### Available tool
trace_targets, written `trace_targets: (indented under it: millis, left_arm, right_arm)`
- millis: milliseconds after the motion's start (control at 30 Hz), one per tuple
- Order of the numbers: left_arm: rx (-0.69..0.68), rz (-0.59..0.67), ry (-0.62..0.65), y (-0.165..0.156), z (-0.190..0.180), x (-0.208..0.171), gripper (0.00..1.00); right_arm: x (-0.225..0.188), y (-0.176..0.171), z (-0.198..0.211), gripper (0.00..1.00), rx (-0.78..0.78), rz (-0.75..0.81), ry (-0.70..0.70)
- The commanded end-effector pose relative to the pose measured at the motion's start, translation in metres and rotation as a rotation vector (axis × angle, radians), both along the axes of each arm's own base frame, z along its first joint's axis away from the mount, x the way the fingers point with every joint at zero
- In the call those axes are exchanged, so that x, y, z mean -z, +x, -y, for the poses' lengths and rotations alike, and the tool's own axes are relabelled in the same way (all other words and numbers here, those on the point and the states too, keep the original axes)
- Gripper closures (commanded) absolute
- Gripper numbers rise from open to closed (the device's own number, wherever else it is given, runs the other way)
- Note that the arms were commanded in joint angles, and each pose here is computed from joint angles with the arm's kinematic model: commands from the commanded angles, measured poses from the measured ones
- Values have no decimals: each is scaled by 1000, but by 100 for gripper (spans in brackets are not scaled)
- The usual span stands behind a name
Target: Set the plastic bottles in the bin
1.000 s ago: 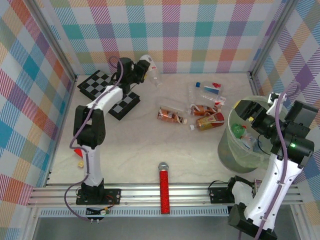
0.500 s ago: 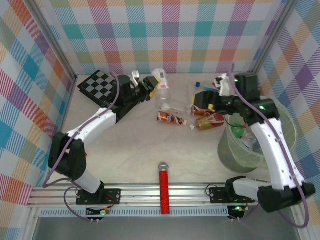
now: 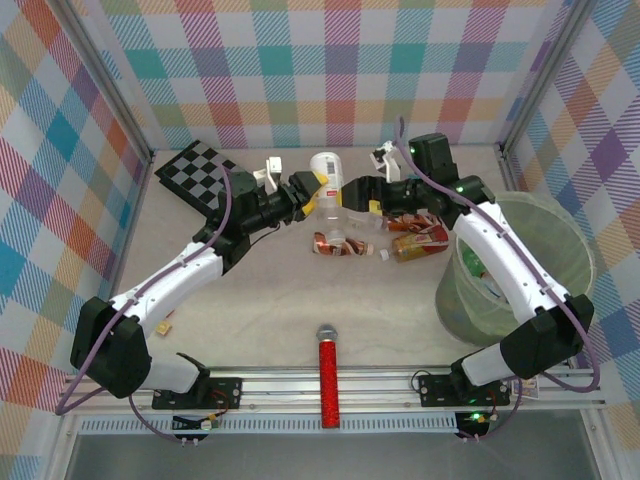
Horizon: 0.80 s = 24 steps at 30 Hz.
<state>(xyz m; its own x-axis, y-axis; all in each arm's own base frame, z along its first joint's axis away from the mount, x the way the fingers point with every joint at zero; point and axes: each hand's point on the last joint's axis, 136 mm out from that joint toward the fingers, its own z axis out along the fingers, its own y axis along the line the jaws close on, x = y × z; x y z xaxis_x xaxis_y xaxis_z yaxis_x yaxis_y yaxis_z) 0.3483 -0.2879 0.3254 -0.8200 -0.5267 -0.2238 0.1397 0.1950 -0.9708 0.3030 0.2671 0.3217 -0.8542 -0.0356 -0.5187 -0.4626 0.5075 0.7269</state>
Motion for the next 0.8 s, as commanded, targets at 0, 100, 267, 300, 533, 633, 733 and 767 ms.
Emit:
trace_targets:
  millis: [0,100,267,300,533,633,733,767]
  left_arm:
    - [31,34,-77,-4,10,-15,45]
    - [42,36,-114,-4,13,-20,45]
    - [52,40,-128,-5,17,-23,45]
    - [52,38,-130,-5,17,-23,45]
    - [55,37,-133,-6,19,-23,43]
    - [54,37,-126,-5,19,-20,37]
    - [49,41,-117,-2,18,-18,21]
    - [46,45,-114,-1,18,-18,17]
  right_arm:
    - [-10,-3,-14,8,-72,16,90]
    - [-9,-4,-16,10,-82,-3,102]
    - [-5,0,-19,21,-94,-18,102]
    - [-5,0,-20,24,-96,-18,103]
    - [-1,5,-21,41,-96,-22,92]
    - [-5,6,-20,44,-86,-14,82]
    - [-13,6,-12,46,-64,10,58]
    - [-18,5,-8,47,-56,23,51]
